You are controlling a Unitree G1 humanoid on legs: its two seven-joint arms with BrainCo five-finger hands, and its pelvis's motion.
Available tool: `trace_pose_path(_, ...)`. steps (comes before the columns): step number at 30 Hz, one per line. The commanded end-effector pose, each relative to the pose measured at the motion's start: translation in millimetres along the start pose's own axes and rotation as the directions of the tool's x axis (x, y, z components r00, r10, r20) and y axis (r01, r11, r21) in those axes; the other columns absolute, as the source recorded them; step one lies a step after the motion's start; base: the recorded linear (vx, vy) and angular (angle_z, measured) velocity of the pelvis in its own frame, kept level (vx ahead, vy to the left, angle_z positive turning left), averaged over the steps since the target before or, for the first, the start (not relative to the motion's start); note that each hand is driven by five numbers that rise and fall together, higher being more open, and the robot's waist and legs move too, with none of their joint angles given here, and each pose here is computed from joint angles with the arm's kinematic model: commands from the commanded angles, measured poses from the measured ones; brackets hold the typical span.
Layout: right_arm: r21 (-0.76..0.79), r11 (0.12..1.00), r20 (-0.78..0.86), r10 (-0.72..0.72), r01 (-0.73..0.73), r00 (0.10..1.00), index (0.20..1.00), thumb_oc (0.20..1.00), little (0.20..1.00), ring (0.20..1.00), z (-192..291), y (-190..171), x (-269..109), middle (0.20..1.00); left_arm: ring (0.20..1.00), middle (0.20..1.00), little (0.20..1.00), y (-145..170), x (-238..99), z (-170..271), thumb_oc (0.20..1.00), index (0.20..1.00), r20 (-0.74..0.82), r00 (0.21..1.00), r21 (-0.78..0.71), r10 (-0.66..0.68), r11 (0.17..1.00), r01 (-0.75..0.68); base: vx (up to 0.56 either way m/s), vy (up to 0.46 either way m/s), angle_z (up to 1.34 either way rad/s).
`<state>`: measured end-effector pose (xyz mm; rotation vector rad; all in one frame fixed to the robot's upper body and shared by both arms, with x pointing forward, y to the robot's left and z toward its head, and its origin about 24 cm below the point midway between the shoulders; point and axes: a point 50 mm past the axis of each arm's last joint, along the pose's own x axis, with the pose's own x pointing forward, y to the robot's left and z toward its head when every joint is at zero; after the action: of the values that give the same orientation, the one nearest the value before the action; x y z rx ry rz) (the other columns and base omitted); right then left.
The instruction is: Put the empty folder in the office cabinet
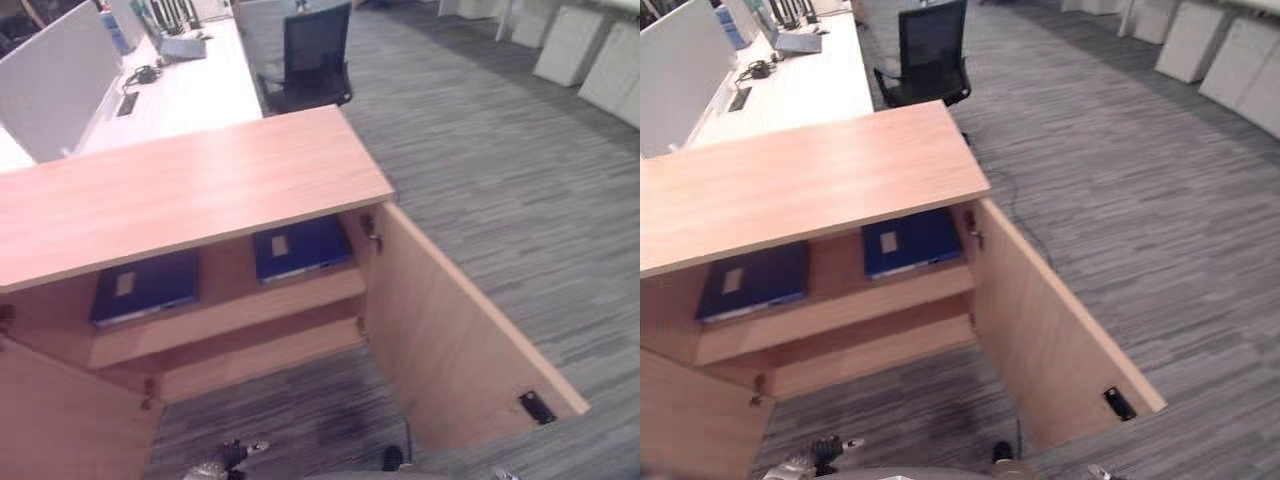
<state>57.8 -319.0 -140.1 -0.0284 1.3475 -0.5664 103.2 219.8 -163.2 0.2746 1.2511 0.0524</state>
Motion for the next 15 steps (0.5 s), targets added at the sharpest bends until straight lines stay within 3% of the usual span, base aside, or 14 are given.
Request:
trace_pose_path(1,0.005,1.0,0.042,-0.016,0.016,0.999,1.0,1.0,1.0,1.0,19,8,-1,1.0,1.0,1.0,1.0,19,0,-7,1.0,1.0,-0.017,0.998,0.013,0.066,0.998,-0.066,-0.19,0.222,0.12)
trace_pose_path(15,0.048,0.999,0.141,-0.016,0.009,0.99,1.0,1.0,1.0,1.0,61,16,-6,1.0,1.0,1.0,1.0,30,-6,-44,1.0,1.0,-0.122,0.987,-0.029,0.107,0.993,-0.111,-0.12,0.131,0.15)
